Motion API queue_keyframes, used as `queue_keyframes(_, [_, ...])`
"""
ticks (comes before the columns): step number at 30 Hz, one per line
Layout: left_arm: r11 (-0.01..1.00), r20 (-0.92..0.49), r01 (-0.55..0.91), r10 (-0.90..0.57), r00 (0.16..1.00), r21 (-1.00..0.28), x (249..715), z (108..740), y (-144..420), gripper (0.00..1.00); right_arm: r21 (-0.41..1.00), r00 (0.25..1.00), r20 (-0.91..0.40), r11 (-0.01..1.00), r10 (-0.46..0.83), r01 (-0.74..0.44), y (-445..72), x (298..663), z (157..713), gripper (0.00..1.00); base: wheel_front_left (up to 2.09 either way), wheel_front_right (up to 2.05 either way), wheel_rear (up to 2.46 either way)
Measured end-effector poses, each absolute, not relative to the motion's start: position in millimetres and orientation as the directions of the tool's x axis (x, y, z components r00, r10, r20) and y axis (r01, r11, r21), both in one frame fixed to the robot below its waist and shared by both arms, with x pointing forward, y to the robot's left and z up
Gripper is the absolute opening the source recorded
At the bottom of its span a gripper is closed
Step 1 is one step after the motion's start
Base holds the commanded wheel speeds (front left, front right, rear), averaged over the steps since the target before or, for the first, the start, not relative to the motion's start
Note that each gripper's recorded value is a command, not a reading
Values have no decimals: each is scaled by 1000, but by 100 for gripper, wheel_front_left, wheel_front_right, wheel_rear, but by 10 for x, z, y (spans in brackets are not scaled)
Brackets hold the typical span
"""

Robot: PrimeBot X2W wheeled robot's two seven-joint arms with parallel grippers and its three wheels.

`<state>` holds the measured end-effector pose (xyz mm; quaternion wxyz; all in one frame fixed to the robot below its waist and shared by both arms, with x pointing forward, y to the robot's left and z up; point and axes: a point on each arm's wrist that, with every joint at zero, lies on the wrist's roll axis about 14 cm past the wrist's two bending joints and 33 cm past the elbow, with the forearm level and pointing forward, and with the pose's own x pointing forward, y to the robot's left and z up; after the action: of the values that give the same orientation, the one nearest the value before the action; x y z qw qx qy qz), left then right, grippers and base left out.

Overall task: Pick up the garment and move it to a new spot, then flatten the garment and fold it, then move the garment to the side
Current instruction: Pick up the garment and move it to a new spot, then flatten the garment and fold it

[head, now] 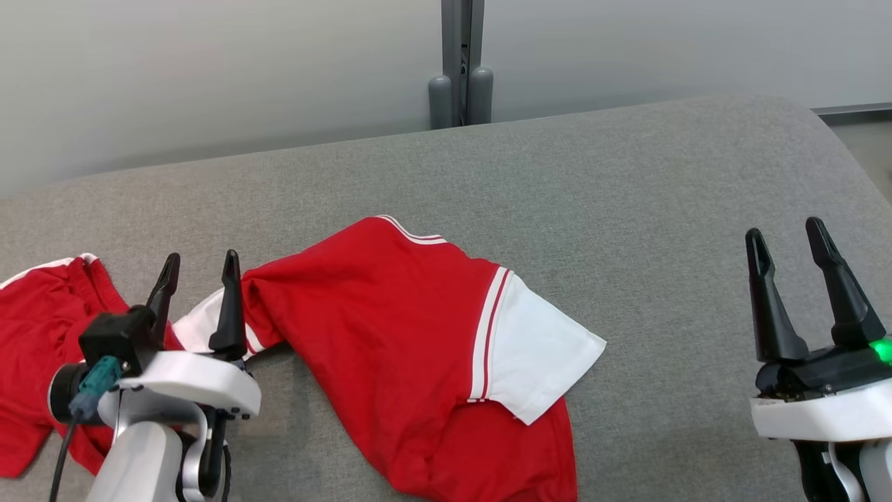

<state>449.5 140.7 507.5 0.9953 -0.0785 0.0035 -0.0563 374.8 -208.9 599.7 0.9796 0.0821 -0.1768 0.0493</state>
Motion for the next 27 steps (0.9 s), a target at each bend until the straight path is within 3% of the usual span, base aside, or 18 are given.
queue_keyframes(11, [988, 88, 103, -93, 992, -114, 4138, 5163, 1338, 100, 192, 960, 279, 980, -11, -45, -2269, 3636, 5719, 100, 0, 0, 0])
queue_keyframes(27, [986, 70, 117, -110, 992, -119, 4042, 5069, 1247, 100, 186, 974, 224, 980, 29, -72, -2164, 3684, 5541, 100, 0, 0, 0])
